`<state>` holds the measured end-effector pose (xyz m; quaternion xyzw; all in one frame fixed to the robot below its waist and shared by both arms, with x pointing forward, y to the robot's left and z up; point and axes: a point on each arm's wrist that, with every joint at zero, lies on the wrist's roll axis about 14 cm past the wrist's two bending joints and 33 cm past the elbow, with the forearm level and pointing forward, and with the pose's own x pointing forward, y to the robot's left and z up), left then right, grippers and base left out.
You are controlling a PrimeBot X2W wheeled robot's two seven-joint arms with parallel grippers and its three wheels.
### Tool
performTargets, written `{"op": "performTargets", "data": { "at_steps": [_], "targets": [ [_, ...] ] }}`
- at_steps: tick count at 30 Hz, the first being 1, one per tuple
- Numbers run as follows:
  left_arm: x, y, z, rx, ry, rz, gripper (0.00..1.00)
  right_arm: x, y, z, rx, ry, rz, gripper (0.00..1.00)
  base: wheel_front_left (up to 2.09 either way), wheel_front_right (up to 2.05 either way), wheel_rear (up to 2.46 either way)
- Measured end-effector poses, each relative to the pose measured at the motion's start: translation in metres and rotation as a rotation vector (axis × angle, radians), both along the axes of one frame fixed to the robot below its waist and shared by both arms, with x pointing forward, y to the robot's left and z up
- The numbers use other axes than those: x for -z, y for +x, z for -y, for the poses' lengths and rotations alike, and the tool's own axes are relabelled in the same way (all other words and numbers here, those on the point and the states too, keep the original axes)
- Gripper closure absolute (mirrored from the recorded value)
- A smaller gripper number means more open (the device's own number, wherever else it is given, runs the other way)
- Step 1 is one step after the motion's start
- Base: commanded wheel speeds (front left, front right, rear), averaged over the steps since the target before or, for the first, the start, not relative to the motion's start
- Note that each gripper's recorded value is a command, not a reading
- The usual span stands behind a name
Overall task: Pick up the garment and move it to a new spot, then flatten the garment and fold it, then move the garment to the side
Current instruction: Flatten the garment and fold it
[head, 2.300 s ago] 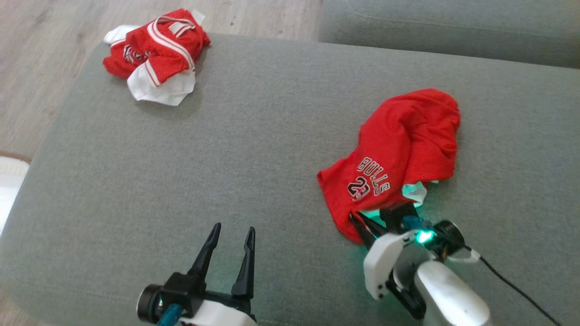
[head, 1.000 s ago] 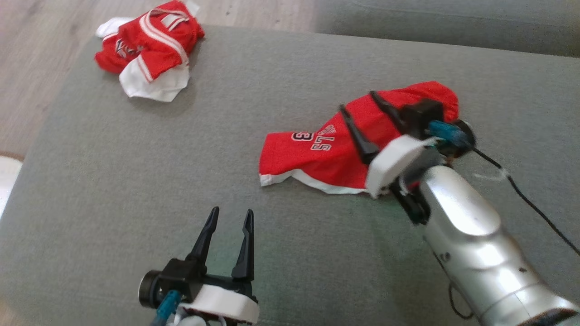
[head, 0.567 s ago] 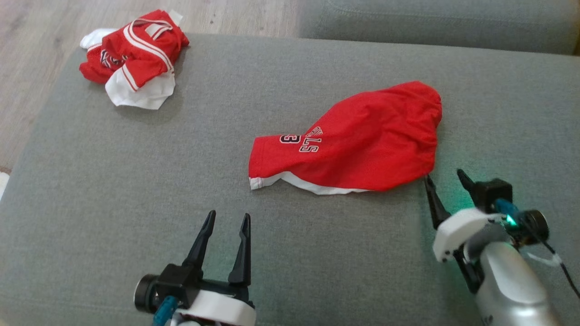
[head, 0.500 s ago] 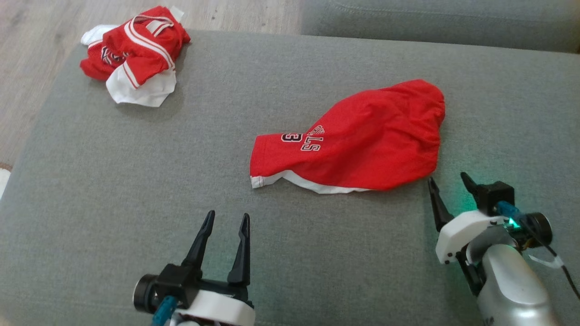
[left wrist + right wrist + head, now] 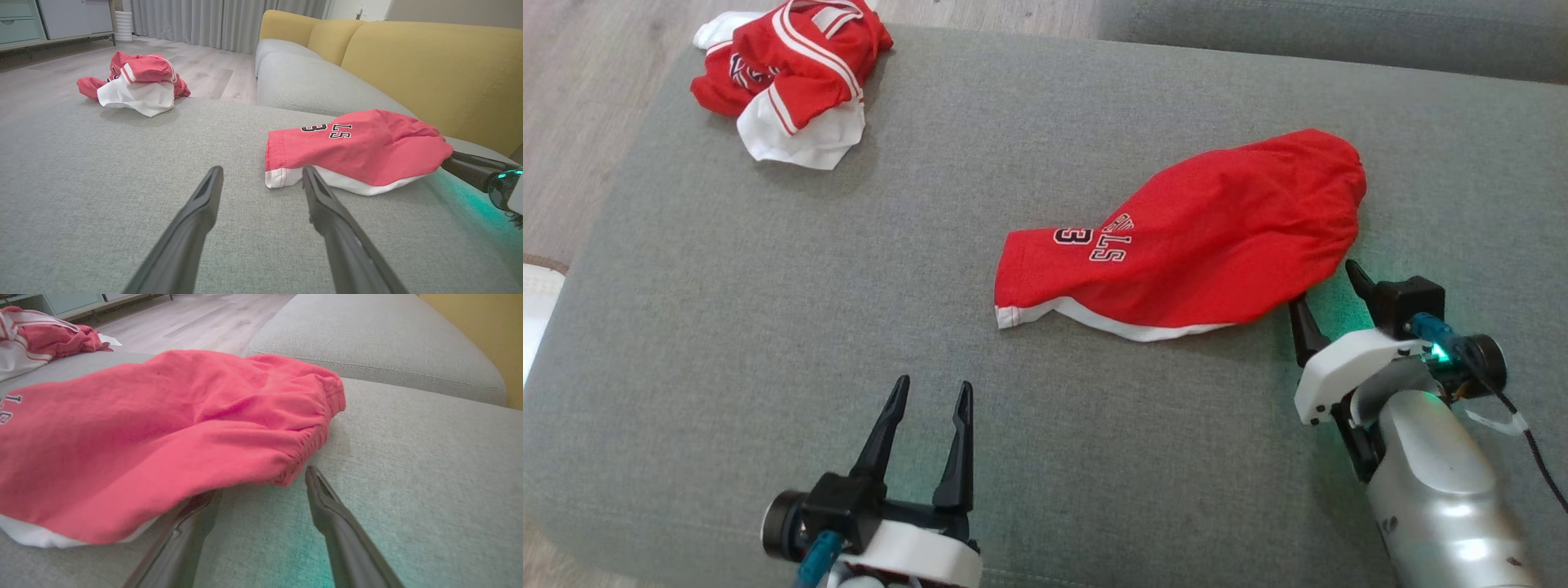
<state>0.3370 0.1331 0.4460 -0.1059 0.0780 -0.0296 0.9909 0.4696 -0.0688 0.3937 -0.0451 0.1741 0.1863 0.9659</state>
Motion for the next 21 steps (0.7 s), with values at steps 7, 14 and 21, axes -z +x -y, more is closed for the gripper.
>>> {"op": "performTargets", "data": {
  "at_steps": [7, 14, 21],
  "targets": [
    [-0.001, -0.001, 0.002, 0.005, -0.001, 0.005, 0.00, -0.012, 0.003, -0.017, -0.024, 0.065, 0.016, 0.00, 0.00, 0.00, 0.00],
    [0.002, -0.003, 0.005, 0.013, -0.002, -0.008, 0.00, -0.032, 0.015, -0.052, -0.096, 0.135, 0.035, 0.00, 0.00, 0.00, 0.00],
    [0.006, -0.005, -0.003, -0.012, 0.002, -0.025, 0.00, -0.024, 0.026, -0.065, -0.120, 0.112, -0.027, 0.22, 0.00, 0.00, 0.00]
  ]
}}
